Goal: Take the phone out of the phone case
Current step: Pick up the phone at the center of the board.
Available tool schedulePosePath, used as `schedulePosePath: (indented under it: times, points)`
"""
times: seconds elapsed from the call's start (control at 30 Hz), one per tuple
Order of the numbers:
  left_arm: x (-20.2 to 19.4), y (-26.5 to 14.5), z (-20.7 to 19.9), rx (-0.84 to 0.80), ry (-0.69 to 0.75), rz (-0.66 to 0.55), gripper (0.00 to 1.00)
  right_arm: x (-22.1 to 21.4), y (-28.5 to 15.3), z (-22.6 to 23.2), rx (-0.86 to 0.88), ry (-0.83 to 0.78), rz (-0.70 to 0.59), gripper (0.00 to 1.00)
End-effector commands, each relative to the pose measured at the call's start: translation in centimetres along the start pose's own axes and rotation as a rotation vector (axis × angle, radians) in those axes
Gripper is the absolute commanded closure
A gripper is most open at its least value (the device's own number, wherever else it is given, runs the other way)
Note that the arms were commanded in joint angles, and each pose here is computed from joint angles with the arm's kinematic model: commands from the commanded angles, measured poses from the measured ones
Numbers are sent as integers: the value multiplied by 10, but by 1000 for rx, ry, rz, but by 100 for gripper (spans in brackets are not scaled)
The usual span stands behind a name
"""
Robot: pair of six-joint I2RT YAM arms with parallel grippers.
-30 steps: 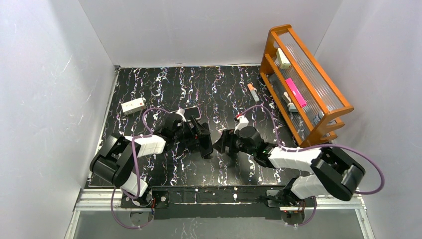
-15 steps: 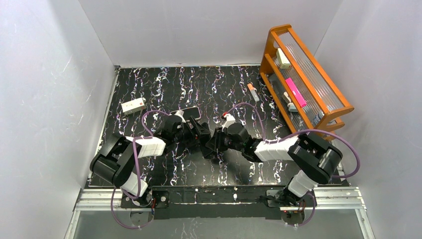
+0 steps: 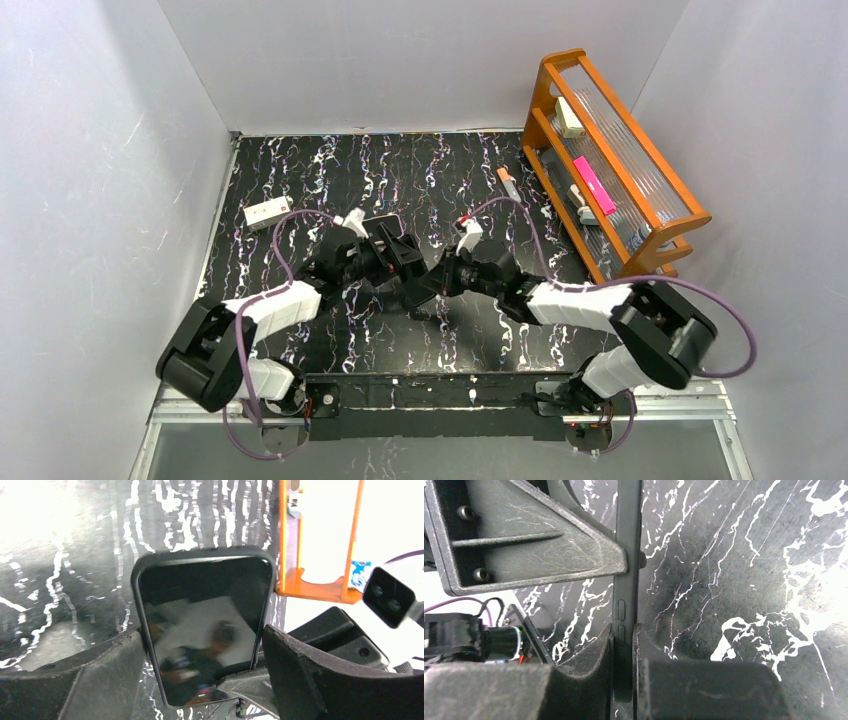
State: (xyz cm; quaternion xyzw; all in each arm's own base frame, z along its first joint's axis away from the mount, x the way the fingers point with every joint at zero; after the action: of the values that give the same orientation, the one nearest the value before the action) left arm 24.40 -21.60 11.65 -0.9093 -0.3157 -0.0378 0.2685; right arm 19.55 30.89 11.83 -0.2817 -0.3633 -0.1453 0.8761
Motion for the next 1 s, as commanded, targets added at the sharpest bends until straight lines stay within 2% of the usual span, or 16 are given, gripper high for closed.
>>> schedulePosePath:
  times: [0.0, 0.13, 0.37, 0.63, 0.97]
  points:
    - [10, -14, -38, -109, 179, -10, 17, 38, -29, 20, 131, -17, -152, 99]
    - [9, -28, -55, -201, 255, -18, 11, 50, -55, 20, 156, -37, -233, 99]
    - [6, -56, -91, -395, 387, -24, 9, 57, -91, 25, 237, 19, -344, 99]
    - [-1, -74, -114, -549, 388, 4, 10, 72, -111, 49, 424, 61, -432, 99]
    - [-3, -70, -114, -570, 366, 33, 19, 86, -123, 71, 580, 89, -459, 99]
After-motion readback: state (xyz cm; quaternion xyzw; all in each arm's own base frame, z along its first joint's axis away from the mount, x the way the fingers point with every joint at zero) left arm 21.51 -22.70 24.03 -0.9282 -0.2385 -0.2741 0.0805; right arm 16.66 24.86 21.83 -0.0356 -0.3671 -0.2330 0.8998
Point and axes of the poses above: each gripper's point midway between its finger pads, its own y axis out along the fingers, its own z axis along the line the jaws close on, x = y × z, the point moved 5 cm from there along -y, back along the fingers, and after that the axes turned 5 degrees about -y, right-handed, at the moved point
